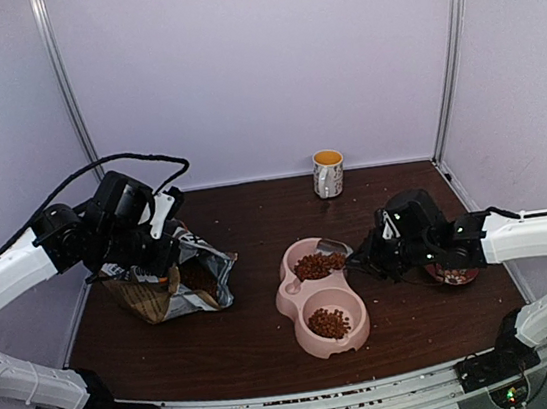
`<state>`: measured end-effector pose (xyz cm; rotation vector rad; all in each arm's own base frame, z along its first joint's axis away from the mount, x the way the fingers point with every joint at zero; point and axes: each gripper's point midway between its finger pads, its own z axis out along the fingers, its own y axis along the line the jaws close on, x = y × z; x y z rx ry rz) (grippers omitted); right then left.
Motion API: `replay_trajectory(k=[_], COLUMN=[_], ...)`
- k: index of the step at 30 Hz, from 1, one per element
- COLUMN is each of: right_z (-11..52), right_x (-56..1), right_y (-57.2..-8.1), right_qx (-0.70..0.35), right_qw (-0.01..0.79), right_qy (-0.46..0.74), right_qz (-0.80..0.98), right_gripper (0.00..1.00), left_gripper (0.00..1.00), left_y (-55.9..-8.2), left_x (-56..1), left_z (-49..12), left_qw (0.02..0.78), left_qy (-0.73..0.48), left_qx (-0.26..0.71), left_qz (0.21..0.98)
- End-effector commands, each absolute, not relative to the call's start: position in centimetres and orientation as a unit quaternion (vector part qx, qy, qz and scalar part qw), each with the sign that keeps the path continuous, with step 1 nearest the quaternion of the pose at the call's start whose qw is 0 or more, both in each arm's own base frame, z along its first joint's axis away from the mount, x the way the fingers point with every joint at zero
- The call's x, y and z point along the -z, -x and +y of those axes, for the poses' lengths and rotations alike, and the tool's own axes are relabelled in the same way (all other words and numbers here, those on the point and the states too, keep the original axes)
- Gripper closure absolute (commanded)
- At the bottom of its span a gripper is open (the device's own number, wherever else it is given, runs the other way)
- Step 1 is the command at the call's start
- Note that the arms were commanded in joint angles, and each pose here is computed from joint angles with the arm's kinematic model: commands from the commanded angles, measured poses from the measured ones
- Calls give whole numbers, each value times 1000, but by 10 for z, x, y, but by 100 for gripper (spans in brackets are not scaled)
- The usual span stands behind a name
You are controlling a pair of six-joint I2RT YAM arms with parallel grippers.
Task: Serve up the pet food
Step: Place the pet food in the pet food bowl.
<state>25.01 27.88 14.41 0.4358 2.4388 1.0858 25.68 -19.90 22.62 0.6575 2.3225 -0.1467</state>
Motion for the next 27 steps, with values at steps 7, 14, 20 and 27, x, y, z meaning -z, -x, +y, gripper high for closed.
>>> replay_trajectory(k=[7, 14, 20, 27], right_z=[276, 276, 276, 275], right_x=[-154, -152, -151, -148], right_y=[-261, -262, -263, -262], right_qx=[-378, -366, -358, -343], right_qw=[240, 239, 239, 239], right_qy=[-153, -147, -143, -137], right_qz=[881, 887, 891, 898], right_gripper=[100, 100, 100, 100], left_gripper=[100, 100, 100, 100], left_y=[-273, -273, -273, -273], left_x=[-267, -267, -267, -267], left_z=[-203, -203, -203, -203], left_qw=[430, 430, 431, 431], left_qy=[-230, -230, -230, -230], left_qx=[73, 73, 72, 72], left_qz=[870, 870, 870, 870])
